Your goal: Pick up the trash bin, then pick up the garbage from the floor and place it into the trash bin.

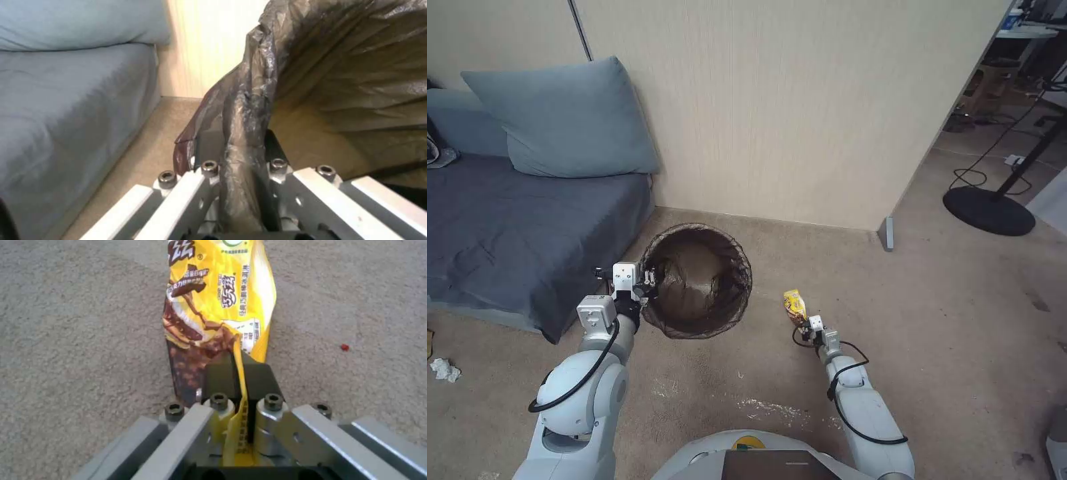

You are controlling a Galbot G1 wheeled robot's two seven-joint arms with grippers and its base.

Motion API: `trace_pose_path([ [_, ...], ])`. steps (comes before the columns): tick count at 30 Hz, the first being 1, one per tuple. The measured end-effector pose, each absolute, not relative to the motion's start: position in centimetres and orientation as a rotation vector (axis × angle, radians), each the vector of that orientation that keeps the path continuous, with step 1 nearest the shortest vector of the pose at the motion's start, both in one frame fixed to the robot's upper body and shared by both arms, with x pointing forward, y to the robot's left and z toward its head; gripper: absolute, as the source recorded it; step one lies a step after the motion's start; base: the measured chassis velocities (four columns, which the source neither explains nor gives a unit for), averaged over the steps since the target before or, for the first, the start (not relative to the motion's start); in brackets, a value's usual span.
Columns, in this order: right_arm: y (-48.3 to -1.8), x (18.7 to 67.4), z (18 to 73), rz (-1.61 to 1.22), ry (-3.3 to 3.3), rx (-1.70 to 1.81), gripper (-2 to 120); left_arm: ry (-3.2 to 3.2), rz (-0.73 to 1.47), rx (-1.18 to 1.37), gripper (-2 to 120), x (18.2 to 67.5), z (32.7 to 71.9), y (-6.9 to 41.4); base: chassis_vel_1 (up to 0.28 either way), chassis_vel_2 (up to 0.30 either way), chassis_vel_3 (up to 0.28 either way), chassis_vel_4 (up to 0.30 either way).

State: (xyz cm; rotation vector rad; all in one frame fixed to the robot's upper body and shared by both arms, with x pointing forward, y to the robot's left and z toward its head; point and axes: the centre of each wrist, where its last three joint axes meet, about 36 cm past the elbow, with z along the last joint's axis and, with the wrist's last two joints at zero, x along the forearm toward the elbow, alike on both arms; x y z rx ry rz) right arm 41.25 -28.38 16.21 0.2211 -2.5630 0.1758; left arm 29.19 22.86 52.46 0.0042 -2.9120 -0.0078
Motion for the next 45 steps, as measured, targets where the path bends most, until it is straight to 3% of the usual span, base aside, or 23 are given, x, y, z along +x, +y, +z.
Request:
trace_pose_path([
  [9,-28.8,41.5,19.6,0.171,-2.661,0.213,0,-2.913,-0.010,0.002,3,29.1,52.5,22.7,0.000,0.000,0.000,0.000],
  [29,-28.2,34.3,39.2,0.215,-3.004,0.434,0,-2.886,-0.022,-0.012,3,29.4,51.6,22.7,0.000,0.000,0.000,0.000],
  [36,-25.7,32.3,47.9,0.232,-3.112,0.650,0,-2.883,-0.035,-0.011,3,29.6,51.4,22.7,0.000,0.000,0.000,0.000],
  [45,-23.0,31.0,53.8,0.182,-3.047,1.025,0,-2.882,-0.033,-0.012,3,29.6,51.4,22.7,0.000,0.000,0.000,0.000],
])
